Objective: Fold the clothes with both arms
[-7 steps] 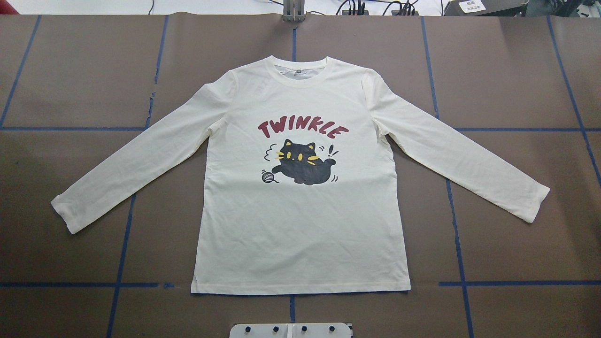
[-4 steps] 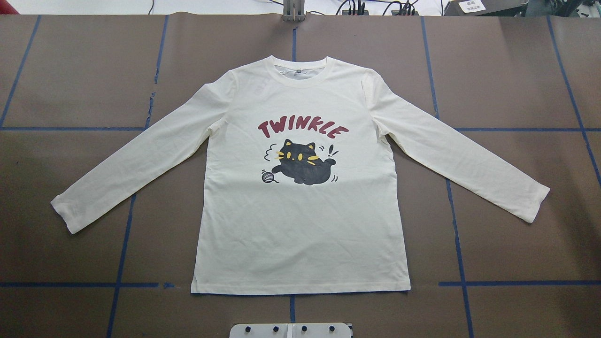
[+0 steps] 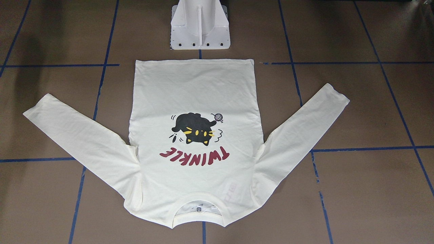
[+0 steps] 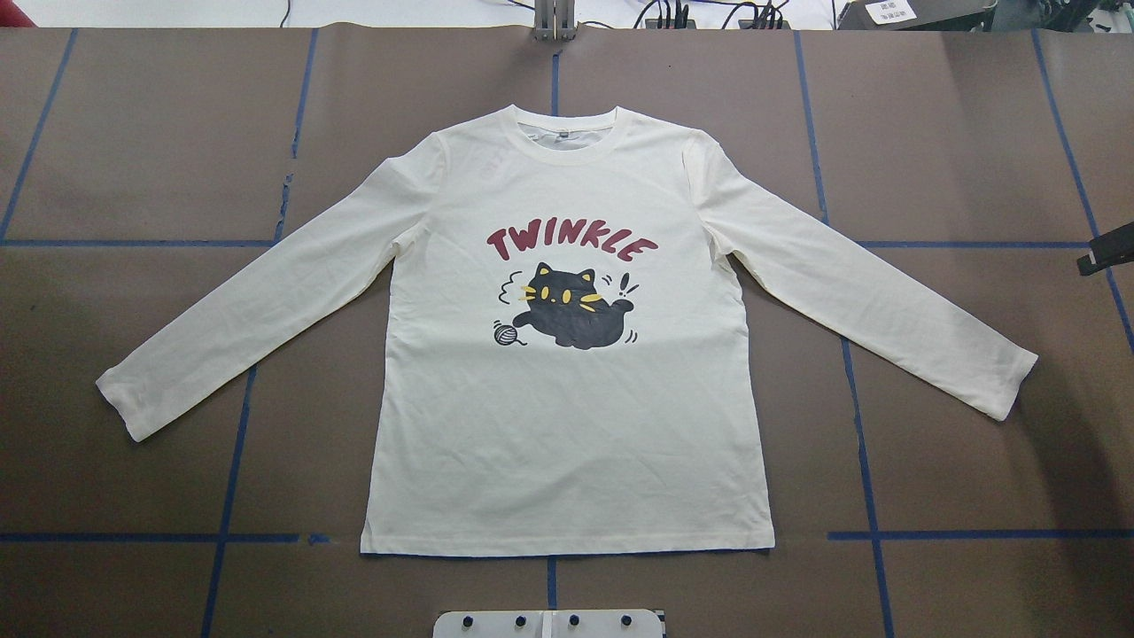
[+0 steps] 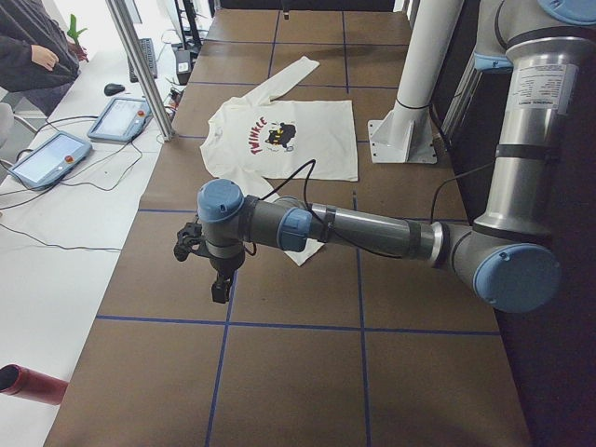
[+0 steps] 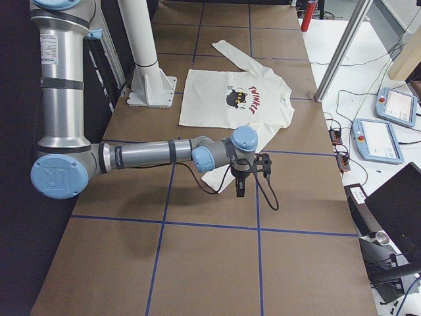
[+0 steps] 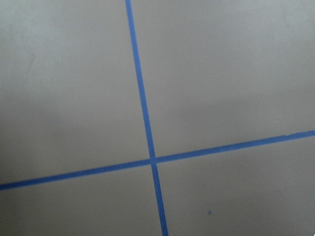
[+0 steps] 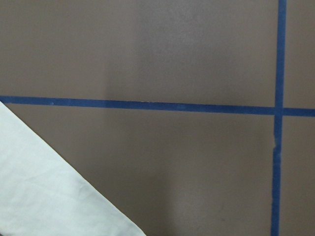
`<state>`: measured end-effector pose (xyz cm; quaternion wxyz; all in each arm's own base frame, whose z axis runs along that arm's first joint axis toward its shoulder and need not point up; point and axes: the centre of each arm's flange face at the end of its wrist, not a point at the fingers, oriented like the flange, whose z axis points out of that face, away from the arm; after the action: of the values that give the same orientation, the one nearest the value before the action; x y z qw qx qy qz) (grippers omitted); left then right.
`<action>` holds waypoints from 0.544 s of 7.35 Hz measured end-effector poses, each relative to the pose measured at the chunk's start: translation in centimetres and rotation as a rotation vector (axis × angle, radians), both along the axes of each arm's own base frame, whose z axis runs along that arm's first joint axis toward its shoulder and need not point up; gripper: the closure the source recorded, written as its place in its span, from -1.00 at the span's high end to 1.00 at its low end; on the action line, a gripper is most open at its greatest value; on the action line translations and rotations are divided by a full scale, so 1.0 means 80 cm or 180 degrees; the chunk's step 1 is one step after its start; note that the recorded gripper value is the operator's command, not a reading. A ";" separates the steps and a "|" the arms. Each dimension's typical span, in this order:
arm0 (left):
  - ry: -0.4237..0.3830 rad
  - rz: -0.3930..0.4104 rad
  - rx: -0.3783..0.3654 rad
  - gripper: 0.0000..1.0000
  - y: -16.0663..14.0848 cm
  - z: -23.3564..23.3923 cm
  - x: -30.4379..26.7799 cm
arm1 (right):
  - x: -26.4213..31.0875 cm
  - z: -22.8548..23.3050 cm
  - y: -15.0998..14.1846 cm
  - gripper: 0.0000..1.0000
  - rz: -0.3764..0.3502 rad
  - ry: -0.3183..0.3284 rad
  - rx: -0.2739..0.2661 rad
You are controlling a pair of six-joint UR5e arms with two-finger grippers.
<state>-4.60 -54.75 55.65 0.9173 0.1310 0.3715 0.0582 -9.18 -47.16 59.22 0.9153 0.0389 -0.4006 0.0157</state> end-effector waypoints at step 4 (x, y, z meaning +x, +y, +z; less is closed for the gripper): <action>0.0113 -0.0018 0.0046 1.00 -0.003 -0.009 0.004 | -0.136 0.014 0.066 1.00 -0.0051 0.0157 0.0048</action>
<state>-4.31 -54.96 54.91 0.9098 0.1397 0.3869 0.0559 -20.07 -41.88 60.35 0.9247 0.0429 -0.3783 0.0043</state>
